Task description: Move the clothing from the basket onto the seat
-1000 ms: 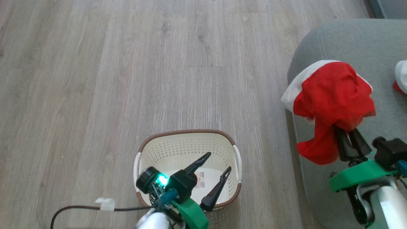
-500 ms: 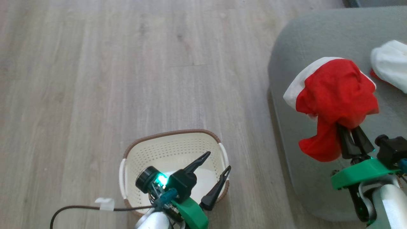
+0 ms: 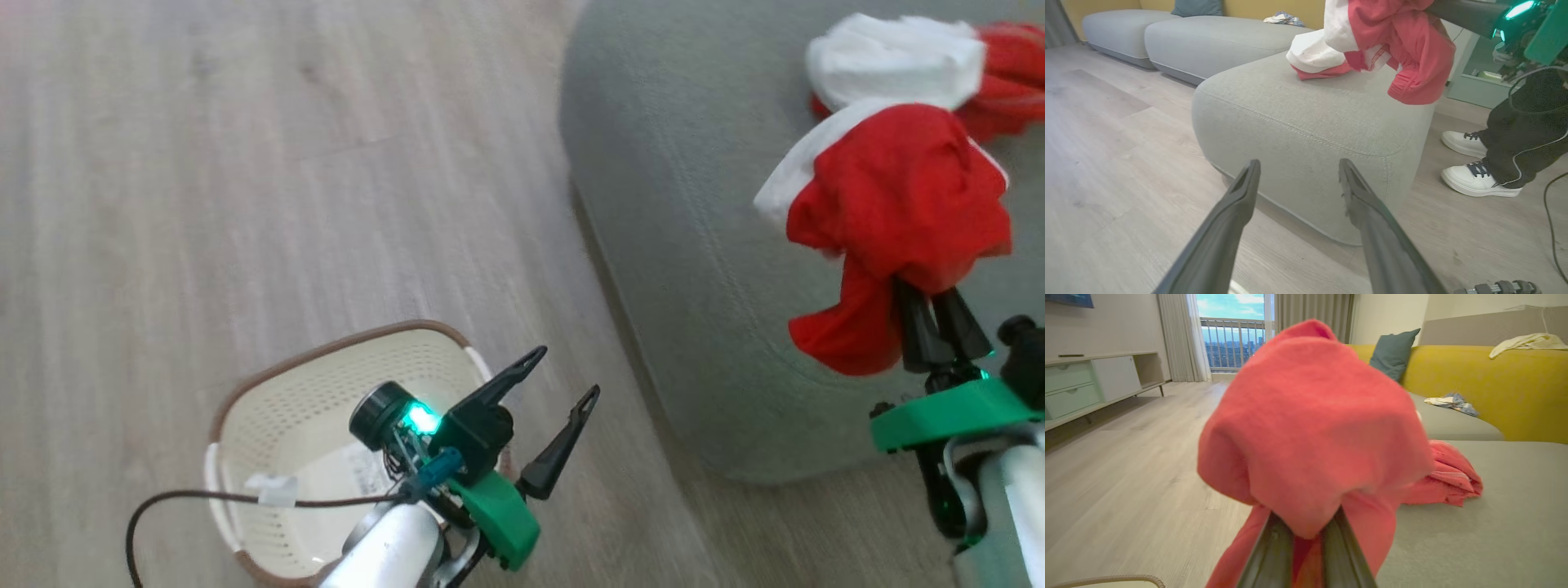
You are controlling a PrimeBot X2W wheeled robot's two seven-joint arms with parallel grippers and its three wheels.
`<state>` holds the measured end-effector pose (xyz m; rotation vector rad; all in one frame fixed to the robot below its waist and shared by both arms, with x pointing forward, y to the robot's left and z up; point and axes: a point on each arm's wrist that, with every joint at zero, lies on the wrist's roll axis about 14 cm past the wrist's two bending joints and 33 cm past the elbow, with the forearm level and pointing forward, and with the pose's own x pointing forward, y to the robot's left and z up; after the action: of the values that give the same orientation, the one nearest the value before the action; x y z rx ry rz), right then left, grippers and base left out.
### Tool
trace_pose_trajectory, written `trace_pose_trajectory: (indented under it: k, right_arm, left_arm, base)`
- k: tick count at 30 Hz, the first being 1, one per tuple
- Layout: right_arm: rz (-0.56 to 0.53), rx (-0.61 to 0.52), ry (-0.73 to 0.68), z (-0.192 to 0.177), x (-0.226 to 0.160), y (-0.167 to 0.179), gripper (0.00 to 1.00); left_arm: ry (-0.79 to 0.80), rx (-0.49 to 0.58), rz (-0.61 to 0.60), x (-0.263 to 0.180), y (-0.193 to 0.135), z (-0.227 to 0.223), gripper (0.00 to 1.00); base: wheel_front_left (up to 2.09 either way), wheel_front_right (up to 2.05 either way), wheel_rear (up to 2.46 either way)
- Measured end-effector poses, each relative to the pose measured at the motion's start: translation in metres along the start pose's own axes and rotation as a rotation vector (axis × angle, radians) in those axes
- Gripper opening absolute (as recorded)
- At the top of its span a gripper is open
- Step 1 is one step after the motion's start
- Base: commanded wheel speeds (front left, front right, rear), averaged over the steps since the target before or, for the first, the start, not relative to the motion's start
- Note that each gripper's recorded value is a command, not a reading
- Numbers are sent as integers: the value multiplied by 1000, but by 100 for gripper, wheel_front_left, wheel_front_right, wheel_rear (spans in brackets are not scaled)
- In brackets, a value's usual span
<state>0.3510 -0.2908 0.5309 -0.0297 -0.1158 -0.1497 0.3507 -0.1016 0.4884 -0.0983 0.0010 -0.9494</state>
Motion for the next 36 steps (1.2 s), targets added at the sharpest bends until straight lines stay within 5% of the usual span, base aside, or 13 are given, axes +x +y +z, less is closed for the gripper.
trace_pose_trajectory:
  k: [17,31,36]
  right_arm:
    - [-270,-61,45,4,-54,-77,0]
    - [-250,-74,33,6,-43,-76,0]
    - [-291,-153,-64,44,-21,-106,0]
  left_arm:
    - [18,-58,-281,46,-66,-21,100]
    - [12,-45,-255,43,-57,-18,100]
    - [35,-67,-241,43,-50,-30,100]
  base:
    - [0,0,0]
    - [0,0,0]
    - [0,0,0]
